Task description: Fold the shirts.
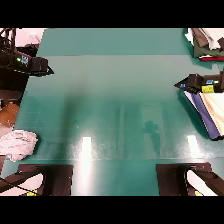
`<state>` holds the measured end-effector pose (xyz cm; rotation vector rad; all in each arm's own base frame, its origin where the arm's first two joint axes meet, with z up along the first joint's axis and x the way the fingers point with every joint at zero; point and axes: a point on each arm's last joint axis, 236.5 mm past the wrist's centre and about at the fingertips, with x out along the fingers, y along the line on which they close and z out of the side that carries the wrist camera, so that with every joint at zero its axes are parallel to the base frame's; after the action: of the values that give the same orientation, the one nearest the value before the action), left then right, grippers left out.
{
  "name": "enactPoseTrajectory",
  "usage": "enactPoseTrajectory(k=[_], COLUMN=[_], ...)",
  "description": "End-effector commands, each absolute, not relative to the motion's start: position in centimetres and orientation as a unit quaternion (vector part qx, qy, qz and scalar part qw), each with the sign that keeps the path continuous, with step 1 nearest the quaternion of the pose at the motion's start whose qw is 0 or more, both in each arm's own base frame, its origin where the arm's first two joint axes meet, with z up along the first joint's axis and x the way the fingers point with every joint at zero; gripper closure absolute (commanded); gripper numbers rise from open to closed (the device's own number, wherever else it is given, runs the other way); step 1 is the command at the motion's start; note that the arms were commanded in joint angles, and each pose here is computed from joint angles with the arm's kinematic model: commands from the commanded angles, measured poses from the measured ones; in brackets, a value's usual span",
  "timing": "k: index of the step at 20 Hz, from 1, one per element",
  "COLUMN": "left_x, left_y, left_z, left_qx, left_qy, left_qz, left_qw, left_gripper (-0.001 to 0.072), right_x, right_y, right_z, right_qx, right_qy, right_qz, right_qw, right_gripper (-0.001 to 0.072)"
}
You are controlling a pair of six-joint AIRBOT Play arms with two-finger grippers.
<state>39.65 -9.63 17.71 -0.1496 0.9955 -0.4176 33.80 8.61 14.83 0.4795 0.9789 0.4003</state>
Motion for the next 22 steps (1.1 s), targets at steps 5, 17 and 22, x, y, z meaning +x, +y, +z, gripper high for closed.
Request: enactPoseTrajectory(k=[5,17,22], left_x=[39.7,40.6,32.3], left_y=[-9.6,-9.4,-6.6], left_z=[17.7,18.4,15.4], left_qx=[-0.071,-0.072,-0.023], left_qy=[0.473,0.451,0.566], left_qz=[-0.198,-0.192,-0.157], left_qw=[0.855,0.868,0.809], left_gripper=[0.0686,0.0685,0.0686], right_x=[33.8,33.8,33.6], right_y=[8.6,8.6,8.6], right_z=[14.8,14.8,14.7], right_qx=[0.227,0.227,0.217], right_qy=[0.463,0.463,0.465], right_qz=[0.189,0.189,0.195], right_qw=[0.836,0.836,0.836], right_gripper=[0.0694,0.0694,0.0694])
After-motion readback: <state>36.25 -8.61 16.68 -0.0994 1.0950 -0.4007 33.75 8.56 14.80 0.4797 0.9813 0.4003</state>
